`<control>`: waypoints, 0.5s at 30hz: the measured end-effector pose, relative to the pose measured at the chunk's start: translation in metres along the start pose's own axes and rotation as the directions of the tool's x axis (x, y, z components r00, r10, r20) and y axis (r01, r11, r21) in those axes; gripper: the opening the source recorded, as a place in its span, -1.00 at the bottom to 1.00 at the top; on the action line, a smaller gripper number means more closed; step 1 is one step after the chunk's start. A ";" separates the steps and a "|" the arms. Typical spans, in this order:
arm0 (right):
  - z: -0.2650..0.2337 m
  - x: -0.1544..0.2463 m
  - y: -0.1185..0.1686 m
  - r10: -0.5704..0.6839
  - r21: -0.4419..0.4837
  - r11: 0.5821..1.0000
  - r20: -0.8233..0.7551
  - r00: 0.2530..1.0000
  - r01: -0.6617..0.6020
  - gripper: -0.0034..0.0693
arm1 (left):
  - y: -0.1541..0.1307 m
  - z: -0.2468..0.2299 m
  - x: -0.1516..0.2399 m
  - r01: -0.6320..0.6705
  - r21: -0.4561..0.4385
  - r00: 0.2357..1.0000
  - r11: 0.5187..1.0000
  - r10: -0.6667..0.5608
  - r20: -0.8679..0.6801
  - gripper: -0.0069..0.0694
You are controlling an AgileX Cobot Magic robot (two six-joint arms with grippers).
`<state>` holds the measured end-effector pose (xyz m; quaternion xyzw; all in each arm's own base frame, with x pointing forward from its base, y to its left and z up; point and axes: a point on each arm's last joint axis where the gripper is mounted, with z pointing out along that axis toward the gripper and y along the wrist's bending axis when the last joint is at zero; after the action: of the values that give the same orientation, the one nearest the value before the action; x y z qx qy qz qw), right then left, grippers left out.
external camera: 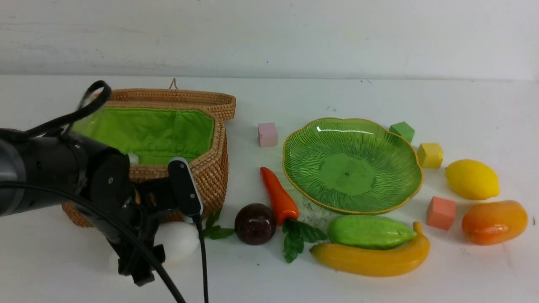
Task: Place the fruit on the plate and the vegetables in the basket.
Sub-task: Take a daikon with your left arm and place it on the basket on the left.
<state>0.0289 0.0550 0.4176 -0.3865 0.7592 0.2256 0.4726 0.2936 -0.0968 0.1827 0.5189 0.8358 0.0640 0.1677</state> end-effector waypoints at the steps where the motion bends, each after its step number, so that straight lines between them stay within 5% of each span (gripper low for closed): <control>1: 0.000 0.000 0.000 0.000 0.000 1.000 0.000 1.000 0.000 -0.47 | 0.000 0.000 0.000 0.001 0.001 1.000 1.000 -0.001 0.001 0.55; 15: 0.000 0.000 0.000 0.001 -0.002 1.000 -0.002 1.000 -0.001 -0.46 | -0.005 0.002 -0.003 0.038 0.074 0.999 0.997 -0.040 0.018 0.59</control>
<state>0.0287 0.0550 0.4174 -0.3871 0.7596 0.2262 0.4712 0.2911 -0.1023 0.1796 0.5089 0.8459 0.0249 0.1576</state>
